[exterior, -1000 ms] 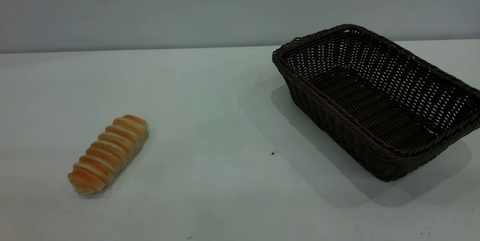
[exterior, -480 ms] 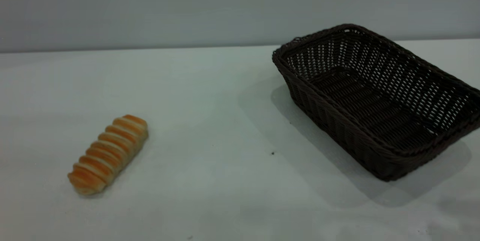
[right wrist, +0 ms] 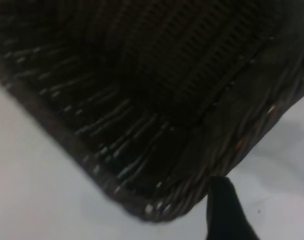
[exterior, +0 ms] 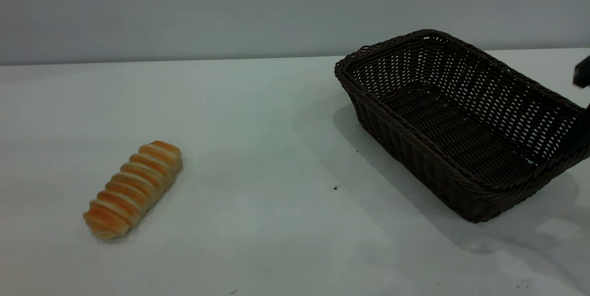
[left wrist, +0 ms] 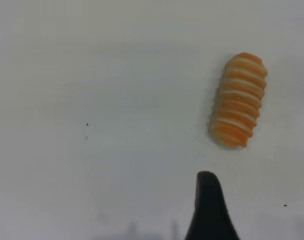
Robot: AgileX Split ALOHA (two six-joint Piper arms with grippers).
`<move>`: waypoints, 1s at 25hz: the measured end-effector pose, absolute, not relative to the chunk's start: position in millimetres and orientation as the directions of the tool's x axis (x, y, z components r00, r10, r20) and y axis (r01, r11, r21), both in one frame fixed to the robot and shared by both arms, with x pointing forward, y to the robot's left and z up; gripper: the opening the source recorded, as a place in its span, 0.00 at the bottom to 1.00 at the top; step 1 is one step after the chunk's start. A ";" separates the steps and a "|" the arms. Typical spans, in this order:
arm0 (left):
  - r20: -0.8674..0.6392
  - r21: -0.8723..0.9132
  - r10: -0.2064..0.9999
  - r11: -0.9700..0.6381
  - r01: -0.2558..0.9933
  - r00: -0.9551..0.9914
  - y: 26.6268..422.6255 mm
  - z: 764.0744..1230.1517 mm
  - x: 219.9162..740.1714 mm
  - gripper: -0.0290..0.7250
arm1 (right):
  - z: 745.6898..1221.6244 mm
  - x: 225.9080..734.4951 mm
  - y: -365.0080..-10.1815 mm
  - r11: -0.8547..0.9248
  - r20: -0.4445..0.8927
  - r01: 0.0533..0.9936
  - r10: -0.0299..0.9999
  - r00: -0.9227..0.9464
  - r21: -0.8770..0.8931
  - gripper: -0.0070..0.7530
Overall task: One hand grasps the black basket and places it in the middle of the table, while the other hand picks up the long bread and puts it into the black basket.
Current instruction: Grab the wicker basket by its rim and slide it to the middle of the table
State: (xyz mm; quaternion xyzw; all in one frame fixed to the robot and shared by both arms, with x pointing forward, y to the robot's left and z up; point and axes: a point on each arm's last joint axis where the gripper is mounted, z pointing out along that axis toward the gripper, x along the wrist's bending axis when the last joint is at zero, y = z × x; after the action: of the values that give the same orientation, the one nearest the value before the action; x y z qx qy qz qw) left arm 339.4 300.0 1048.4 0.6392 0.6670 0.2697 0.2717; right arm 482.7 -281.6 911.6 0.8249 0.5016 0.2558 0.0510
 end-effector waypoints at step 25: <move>-0.016 0.707 0.999 0.036 0.706 -0.035 300.1 1048.4 339.4 0.75 | 826.3 563.4 -281.8 -0.677 0.357 0.718 0.718 0.598 0.159 0.49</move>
State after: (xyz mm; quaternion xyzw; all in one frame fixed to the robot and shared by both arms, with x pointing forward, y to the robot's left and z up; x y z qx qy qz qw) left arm 339.4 300.1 1048.4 0.6394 0.6668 0.2701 0.2713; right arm 563.4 -281.8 826.3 0.8939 0.4016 0.1993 -0.0008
